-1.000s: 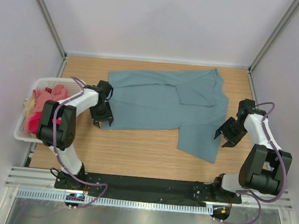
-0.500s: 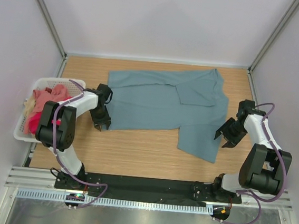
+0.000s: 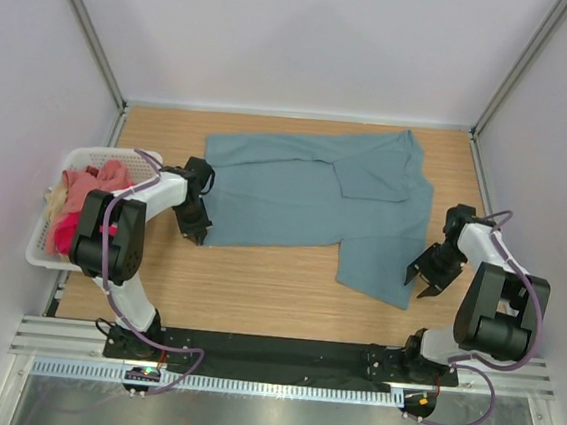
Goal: Fold and stack the t-shirts
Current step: Fold the tshirt
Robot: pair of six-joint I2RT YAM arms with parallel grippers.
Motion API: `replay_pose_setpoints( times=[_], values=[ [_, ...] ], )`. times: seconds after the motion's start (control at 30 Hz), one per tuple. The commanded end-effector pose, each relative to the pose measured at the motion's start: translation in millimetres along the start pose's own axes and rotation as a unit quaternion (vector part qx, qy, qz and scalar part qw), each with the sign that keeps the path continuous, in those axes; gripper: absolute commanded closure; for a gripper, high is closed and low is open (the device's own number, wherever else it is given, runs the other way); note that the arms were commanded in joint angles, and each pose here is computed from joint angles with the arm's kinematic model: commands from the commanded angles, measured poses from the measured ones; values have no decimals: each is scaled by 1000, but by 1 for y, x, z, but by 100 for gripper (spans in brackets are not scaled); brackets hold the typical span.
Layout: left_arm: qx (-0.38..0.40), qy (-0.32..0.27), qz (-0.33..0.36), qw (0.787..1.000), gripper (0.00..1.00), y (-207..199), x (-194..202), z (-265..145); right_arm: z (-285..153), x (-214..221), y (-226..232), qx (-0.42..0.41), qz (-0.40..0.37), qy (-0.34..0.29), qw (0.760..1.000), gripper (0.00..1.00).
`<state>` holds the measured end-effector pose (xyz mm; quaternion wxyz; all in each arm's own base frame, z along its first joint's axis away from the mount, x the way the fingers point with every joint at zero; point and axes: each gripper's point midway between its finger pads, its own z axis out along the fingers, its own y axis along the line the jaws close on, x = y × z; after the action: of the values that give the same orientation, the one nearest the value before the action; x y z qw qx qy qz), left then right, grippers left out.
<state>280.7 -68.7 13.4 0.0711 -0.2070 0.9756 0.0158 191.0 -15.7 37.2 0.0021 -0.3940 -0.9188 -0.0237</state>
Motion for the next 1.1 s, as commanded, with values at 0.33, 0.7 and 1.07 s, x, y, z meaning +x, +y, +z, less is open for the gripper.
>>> replay_pose_setpoints(
  times=[0.33, 0.7, 1.07],
  values=[
    [7, -37, 18, 999, 100, -2, -19, -7, 23, 23, -9, 34, 5, 47, 998, 51],
    [11, -38, 16, 999, 100, -5, -21, -9, 28, 24, -11, 55, 12, 38, 998, 54],
    [11, -41, 18, 999, 100, -4, -21, -12, 41, 22, -7, 43, 42, 19, 998, 69]
  ],
)
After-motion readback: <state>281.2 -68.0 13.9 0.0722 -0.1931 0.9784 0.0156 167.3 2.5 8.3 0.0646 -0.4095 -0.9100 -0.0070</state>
